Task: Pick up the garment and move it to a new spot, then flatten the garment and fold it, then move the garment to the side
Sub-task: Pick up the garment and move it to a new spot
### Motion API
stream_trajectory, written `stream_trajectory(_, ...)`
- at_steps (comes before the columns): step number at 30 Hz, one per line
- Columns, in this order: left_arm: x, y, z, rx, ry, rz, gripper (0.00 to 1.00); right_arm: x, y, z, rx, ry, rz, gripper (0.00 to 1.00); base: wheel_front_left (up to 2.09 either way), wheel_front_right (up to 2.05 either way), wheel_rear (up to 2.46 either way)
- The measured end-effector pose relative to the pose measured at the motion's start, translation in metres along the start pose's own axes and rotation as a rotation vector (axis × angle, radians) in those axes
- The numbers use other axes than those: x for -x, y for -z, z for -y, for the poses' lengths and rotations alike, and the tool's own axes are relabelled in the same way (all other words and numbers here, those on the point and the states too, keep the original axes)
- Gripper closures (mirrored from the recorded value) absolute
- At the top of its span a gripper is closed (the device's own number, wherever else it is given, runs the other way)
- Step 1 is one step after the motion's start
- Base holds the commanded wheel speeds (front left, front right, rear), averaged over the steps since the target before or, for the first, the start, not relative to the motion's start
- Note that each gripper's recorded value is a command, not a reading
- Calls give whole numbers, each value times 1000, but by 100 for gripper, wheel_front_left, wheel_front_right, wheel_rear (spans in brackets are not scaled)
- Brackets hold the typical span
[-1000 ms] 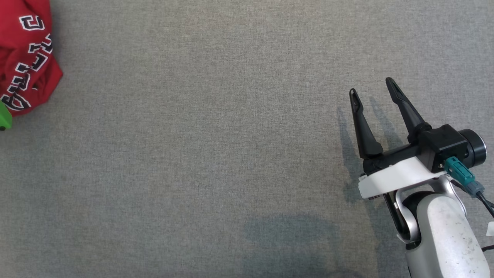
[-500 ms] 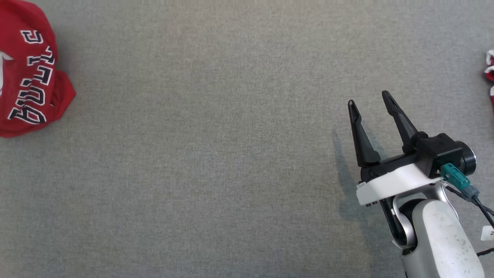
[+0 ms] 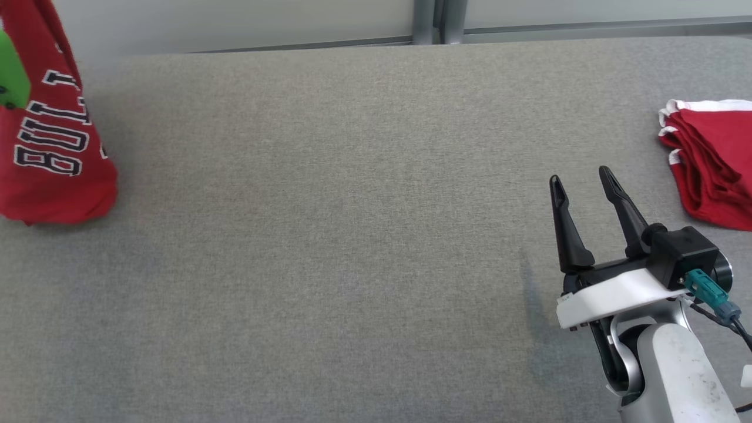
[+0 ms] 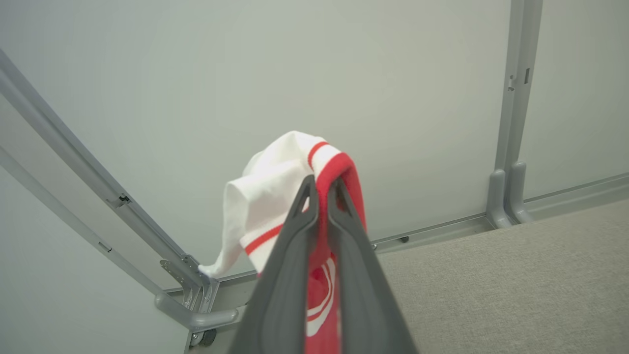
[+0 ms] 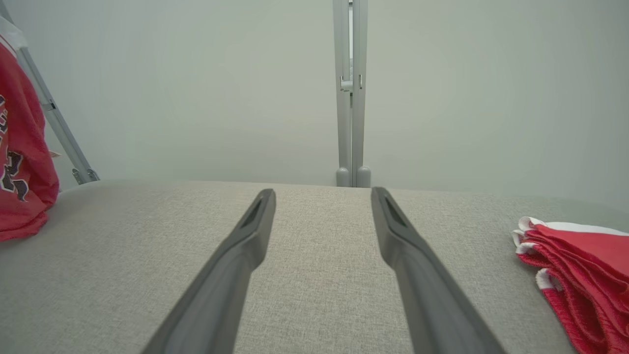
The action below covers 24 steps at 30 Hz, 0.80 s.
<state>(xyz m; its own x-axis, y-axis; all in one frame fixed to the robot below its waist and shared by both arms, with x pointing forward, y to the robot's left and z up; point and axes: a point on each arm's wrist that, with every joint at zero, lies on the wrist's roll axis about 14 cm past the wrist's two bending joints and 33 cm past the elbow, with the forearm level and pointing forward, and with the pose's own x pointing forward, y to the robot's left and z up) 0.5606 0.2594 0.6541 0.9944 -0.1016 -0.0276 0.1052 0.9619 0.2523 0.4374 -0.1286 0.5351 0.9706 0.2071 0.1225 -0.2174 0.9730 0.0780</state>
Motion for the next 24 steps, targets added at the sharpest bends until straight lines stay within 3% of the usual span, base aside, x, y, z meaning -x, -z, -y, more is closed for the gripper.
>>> stream_trajectory(14,-10,-68,138,10,327,193,100,30,-20,36,24,115,39,0,0,0,0)
stream_trajectory(24,6,-136,203,15,478,364,100,42,-27,48,25,157,56,0,0,0,0)
